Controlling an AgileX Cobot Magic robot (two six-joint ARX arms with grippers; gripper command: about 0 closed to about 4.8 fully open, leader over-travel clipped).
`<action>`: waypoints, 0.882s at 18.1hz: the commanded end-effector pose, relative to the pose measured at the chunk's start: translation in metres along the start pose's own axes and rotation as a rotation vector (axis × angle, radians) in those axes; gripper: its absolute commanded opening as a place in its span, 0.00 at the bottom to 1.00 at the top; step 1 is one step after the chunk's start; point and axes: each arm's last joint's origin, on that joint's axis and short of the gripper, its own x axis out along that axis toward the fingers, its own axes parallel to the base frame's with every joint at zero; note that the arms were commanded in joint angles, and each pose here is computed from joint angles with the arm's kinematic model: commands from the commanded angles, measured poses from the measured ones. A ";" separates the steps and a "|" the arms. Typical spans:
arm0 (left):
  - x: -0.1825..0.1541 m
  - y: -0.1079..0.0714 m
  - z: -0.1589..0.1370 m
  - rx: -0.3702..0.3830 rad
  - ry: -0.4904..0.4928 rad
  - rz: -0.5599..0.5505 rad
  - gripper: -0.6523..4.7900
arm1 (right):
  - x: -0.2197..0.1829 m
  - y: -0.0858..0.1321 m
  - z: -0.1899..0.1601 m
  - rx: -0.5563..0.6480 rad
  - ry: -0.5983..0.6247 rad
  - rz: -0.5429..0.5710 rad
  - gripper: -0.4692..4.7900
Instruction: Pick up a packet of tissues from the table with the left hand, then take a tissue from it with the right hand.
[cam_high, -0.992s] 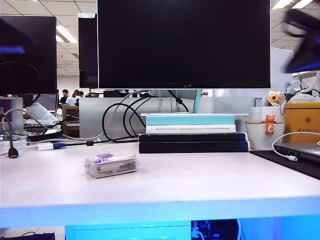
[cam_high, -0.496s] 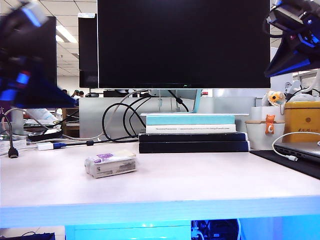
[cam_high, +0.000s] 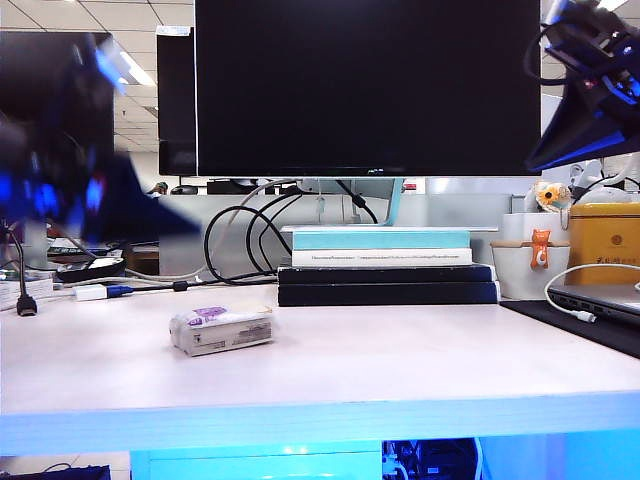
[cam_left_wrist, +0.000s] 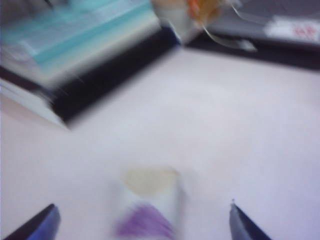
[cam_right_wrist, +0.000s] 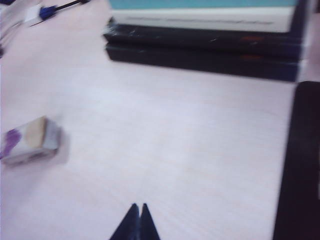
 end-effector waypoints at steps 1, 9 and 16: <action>0.010 0.001 -0.015 -0.024 0.004 -0.050 1.00 | -0.001 0.000 0.000 0.003 0.016 0.008 0.08; 0.037 0.013 -0.036 -0.071 0.023 -0.049 1.00 | -0.001 0.000 -0.002 0.011 0.036 0.006 0.08; 0.051 0.018 -0.041 -0.093 0.048 -0.072 1.00 | -0.001 0.000 -0.002 -0.021 0.034 -0.009 0.08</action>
